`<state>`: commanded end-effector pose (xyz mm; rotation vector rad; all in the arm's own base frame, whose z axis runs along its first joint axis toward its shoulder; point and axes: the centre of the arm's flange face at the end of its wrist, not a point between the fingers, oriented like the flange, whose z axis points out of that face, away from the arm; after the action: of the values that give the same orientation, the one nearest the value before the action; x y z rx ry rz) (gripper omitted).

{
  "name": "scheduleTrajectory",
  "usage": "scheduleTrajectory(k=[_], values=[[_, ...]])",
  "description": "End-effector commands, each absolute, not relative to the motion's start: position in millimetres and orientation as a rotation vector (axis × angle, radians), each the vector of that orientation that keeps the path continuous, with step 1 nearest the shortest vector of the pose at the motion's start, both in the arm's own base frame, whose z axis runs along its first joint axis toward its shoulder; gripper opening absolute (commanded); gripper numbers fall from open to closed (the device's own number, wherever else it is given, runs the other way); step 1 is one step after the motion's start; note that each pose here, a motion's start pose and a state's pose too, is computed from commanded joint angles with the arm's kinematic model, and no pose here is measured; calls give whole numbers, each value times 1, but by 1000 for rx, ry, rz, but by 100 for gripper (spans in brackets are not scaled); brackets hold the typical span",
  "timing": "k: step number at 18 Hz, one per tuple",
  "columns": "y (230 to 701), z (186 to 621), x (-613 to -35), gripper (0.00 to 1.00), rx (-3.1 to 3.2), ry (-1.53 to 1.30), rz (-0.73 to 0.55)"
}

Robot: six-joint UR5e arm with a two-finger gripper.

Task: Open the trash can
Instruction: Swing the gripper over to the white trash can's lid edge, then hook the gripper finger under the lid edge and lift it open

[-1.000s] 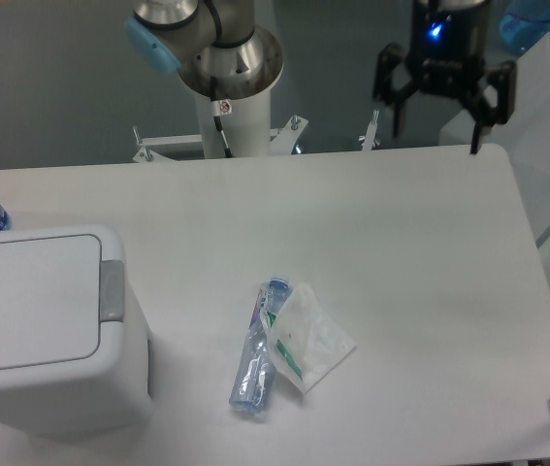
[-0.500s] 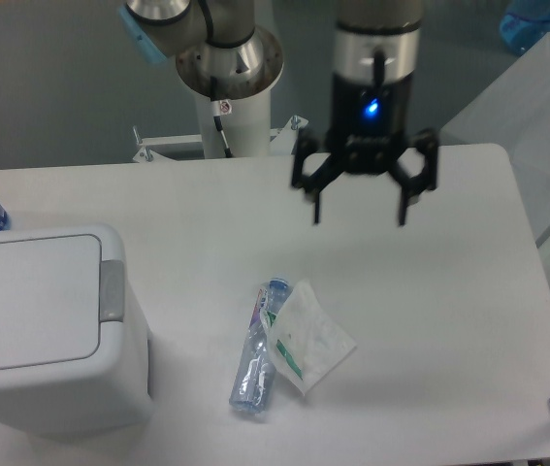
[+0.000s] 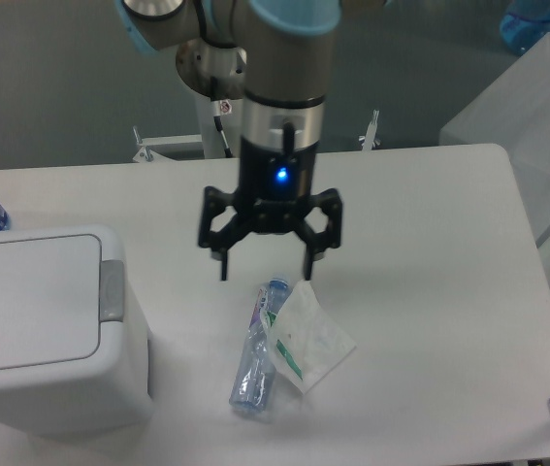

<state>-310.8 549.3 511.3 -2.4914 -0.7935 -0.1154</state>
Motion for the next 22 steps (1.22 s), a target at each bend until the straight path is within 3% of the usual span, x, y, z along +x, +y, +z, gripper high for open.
scheduleTrajectory(k=[22], values=[[583,486,-254,100,-2541,-744,-202]])
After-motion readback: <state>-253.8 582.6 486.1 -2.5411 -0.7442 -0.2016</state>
